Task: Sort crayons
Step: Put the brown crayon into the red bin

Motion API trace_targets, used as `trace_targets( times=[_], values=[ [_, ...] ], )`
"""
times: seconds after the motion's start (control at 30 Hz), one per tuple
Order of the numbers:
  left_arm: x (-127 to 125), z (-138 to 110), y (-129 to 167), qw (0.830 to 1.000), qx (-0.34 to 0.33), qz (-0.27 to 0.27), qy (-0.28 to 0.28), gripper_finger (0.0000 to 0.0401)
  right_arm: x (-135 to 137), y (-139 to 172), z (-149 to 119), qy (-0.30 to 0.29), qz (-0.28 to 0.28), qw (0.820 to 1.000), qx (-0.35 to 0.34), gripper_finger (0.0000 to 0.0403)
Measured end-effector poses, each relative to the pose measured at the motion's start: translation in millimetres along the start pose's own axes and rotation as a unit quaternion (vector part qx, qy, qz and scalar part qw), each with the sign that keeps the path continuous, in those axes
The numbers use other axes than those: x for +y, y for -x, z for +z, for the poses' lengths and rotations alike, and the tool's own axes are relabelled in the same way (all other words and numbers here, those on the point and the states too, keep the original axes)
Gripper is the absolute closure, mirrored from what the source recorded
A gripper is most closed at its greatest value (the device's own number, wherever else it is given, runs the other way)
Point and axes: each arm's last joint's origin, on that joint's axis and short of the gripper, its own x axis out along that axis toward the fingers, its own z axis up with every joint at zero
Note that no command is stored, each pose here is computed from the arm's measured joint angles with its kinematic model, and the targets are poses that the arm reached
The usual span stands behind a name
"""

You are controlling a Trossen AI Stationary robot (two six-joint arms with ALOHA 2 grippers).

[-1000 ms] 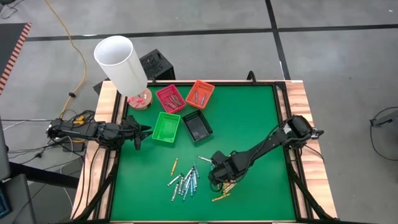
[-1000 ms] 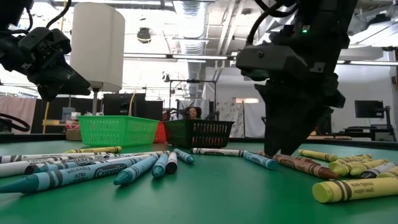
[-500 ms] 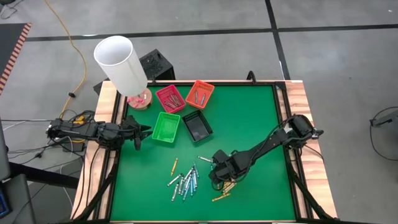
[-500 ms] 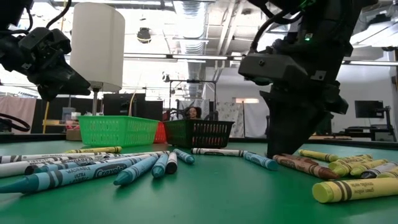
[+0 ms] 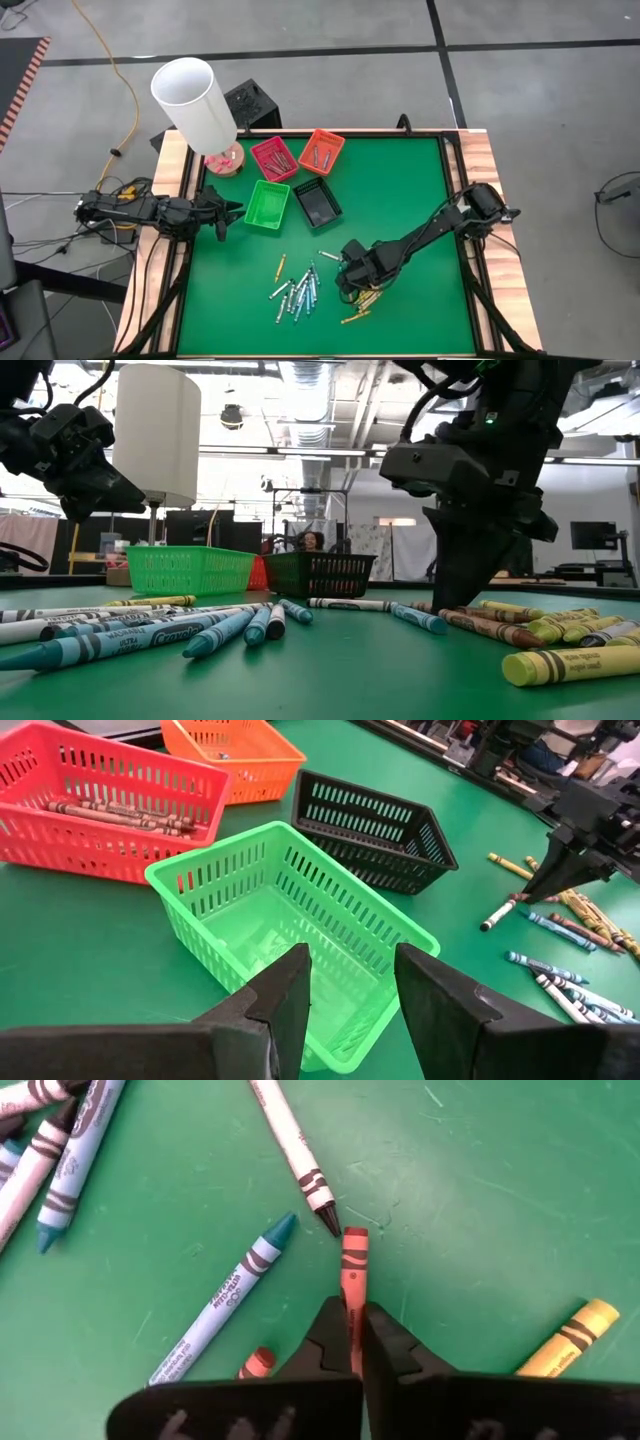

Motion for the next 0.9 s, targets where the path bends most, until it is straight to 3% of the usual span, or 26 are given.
trace_targets(
  times=[0.5,0.73,0.9],
  values=[
    [0.0,0.0,0.0,1.000,0.000,0.000,-0.005,0.0264,22.8,20.7,45.4,0.065,0.044,0.996,-0.042,0.0402],
    [0.0,0.0,0.0,1.000,0.000,0.000,-0.006,0.0264,25.2,31.2,90.6,0.109,0.051,0.987,-0.108,0.0402],
    [0.0,0.0,0.0,1.000,0.000,0.000,-0.008,0.0264,23.6,34.7,132.7,0.134,0.084,0.970,-0.183,0.0403]
  ],
)
